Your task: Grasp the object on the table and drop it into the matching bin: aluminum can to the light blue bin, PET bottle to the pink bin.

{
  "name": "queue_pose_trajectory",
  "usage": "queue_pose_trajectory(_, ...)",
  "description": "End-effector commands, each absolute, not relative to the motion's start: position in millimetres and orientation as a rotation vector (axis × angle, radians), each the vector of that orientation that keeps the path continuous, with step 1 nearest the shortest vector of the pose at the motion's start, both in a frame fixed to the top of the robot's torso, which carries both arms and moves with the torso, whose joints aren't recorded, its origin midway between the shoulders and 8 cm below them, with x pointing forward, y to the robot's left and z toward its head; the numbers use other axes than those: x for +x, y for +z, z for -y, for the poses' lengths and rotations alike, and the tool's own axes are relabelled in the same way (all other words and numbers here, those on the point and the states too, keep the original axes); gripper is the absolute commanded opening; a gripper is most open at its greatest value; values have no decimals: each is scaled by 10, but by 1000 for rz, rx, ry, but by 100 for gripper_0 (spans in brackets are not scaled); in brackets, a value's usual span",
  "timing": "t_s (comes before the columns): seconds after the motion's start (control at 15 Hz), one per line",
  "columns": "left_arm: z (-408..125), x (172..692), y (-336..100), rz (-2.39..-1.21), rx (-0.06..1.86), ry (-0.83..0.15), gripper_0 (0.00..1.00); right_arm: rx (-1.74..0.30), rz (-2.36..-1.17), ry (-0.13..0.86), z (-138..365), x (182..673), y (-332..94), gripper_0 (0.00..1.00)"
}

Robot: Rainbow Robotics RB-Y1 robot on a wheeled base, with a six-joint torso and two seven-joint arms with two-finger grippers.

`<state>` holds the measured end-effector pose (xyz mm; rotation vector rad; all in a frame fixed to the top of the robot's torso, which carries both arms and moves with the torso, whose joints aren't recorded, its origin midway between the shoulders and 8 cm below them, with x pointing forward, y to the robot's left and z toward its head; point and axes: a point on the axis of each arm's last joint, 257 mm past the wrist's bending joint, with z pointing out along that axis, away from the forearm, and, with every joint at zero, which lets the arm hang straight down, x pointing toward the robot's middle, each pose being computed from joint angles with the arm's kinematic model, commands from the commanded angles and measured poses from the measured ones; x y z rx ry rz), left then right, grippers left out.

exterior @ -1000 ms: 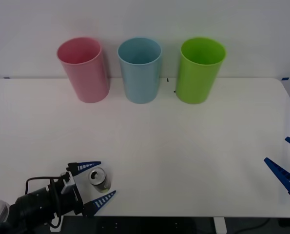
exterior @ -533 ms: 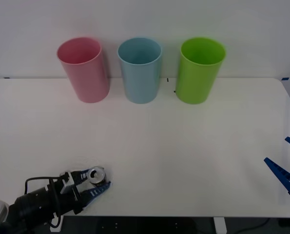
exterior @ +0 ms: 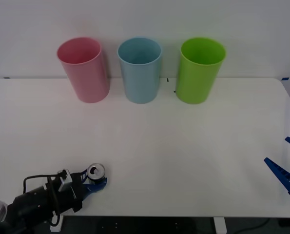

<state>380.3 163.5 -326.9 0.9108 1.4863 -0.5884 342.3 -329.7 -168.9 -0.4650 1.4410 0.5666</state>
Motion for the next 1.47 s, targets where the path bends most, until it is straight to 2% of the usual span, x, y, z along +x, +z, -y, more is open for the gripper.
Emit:
queue_pose_trajectory(0.07,-1663,3863,-3154,-1466,867,-592,0,-465,-1441,567,3297,3423,-1689,100)
queue_pose_trajectory(0.67,-1768,4122,-2631,-1376,707,-575,0,-465,-1441,567,3297,3423,-1689,100)
queue_pose_trajectory(1.47,-1770,4585,-1603,-1267,475,-528,0,-465,-1441,567,3297,3423,-1689,100)
